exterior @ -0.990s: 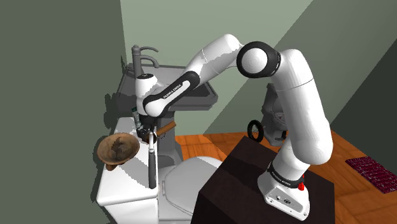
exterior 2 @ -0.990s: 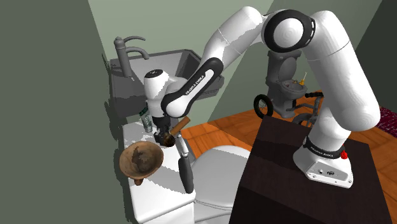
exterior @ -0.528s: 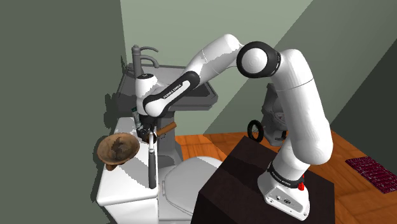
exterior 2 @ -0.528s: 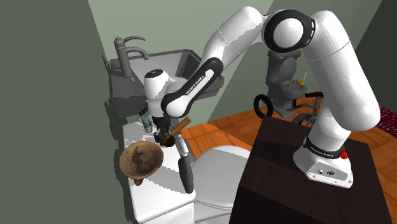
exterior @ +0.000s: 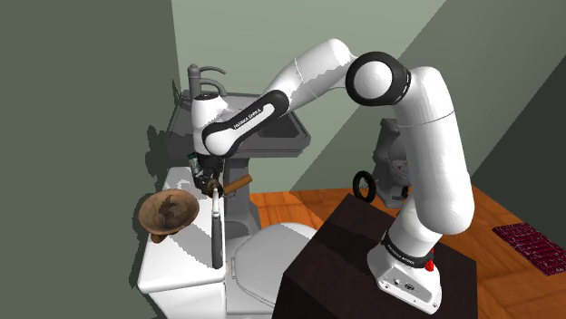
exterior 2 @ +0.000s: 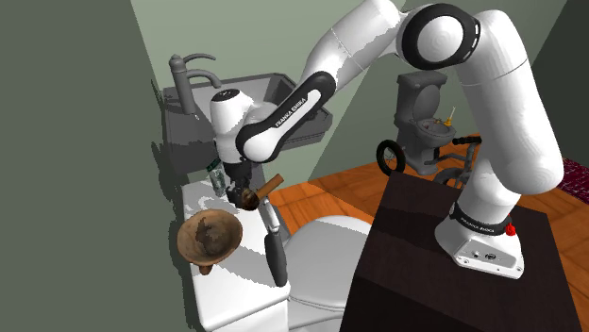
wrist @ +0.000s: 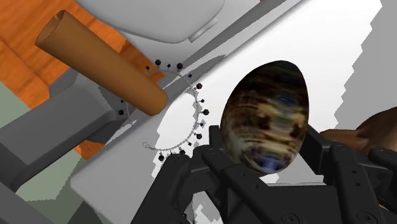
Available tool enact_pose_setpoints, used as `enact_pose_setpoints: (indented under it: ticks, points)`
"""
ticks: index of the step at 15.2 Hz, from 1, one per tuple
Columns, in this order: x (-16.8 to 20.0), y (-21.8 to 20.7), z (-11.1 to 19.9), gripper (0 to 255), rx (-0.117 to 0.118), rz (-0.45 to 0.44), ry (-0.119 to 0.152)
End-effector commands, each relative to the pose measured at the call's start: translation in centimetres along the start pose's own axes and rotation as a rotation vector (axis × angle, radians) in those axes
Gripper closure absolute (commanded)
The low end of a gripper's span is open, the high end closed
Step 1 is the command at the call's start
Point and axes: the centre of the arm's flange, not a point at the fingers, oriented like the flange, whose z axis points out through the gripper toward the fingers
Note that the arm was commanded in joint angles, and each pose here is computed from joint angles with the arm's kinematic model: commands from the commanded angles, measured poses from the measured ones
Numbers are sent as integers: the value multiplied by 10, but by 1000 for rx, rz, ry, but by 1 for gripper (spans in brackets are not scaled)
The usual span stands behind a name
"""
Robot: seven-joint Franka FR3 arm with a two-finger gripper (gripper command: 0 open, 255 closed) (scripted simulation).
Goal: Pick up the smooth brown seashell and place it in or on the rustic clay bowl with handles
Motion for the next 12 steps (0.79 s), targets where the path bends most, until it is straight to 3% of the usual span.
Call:
enact_pose_setpoints:
  ticks: [1, 12]
  points:
    - [-1, 1, -11, 255, 0, 0, 0]
    - [-1, 0, -69, 255, 0, 0, 0]
